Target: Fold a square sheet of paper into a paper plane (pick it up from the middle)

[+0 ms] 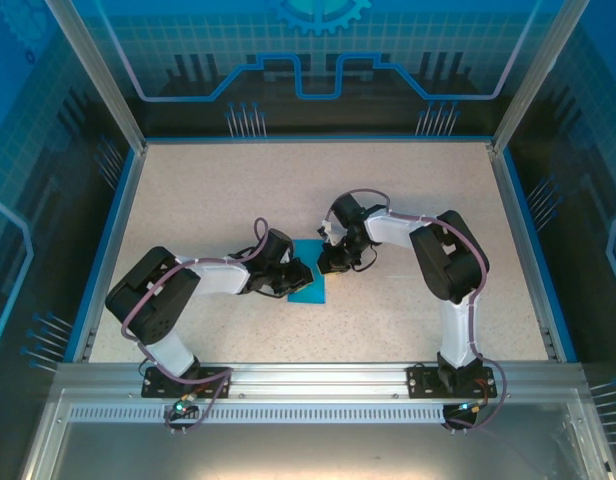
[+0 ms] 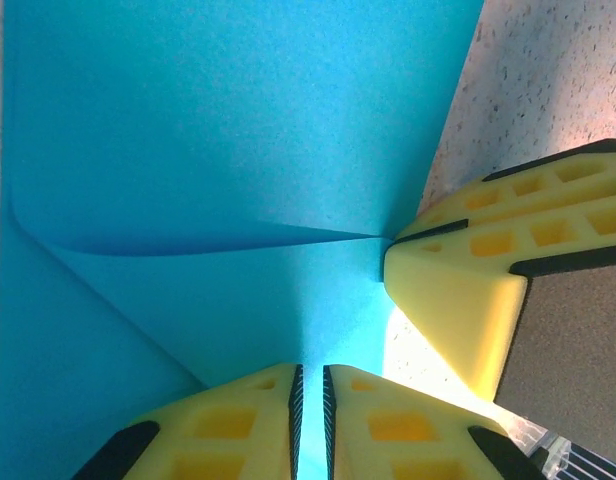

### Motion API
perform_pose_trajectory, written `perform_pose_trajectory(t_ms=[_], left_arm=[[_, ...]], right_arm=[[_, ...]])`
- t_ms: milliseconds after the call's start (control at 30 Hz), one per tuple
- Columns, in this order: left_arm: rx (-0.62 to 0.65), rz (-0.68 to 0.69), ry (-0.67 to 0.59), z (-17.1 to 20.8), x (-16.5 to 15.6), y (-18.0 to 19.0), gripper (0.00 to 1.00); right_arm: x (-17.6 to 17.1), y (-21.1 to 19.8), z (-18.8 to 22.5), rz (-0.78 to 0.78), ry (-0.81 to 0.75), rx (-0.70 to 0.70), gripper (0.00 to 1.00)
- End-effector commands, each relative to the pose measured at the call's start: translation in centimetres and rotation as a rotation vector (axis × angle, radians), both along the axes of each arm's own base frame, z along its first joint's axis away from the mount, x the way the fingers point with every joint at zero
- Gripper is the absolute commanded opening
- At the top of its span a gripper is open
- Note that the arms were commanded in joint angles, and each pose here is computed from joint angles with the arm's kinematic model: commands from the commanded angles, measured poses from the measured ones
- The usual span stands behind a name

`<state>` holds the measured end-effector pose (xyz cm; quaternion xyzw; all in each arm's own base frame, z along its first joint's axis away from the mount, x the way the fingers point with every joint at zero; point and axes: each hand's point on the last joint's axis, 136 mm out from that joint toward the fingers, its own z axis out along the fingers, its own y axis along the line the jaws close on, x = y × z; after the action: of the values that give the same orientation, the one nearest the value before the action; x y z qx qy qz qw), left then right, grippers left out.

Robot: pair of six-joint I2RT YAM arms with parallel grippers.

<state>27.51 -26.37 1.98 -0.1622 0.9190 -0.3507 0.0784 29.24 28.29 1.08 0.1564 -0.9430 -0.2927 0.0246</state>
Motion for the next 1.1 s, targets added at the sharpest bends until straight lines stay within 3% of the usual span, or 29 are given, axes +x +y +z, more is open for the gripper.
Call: perform_pose_trajectory(t_ms=[0,500,767,1067], left_arm=[[0.039,-0.005,-0.002,-0.5,0.3,0.4,0.18],[0.057,-0.004,0.017,-0.9,0.3,0.5,0.17],[0.071,-0.009,0.031,-1.2,0.0,0.7,0.16],[0.098,-0.001,0.068,-1.8,-0.2,0.9,0.15]], right_arm=[[-0.8,-1.0,-0.6,-0.004,-0.004,-0.076,0.12],[-0.9,-1.0,0.4,-0.019,-0.011,-0.059,0.14],[-0.5,-1.0,3.1,-0.060,-0.070,-0.031,0.29],[-3.4,-0.1,3.9,-0.064,-0.055,-0.007,0.20]])
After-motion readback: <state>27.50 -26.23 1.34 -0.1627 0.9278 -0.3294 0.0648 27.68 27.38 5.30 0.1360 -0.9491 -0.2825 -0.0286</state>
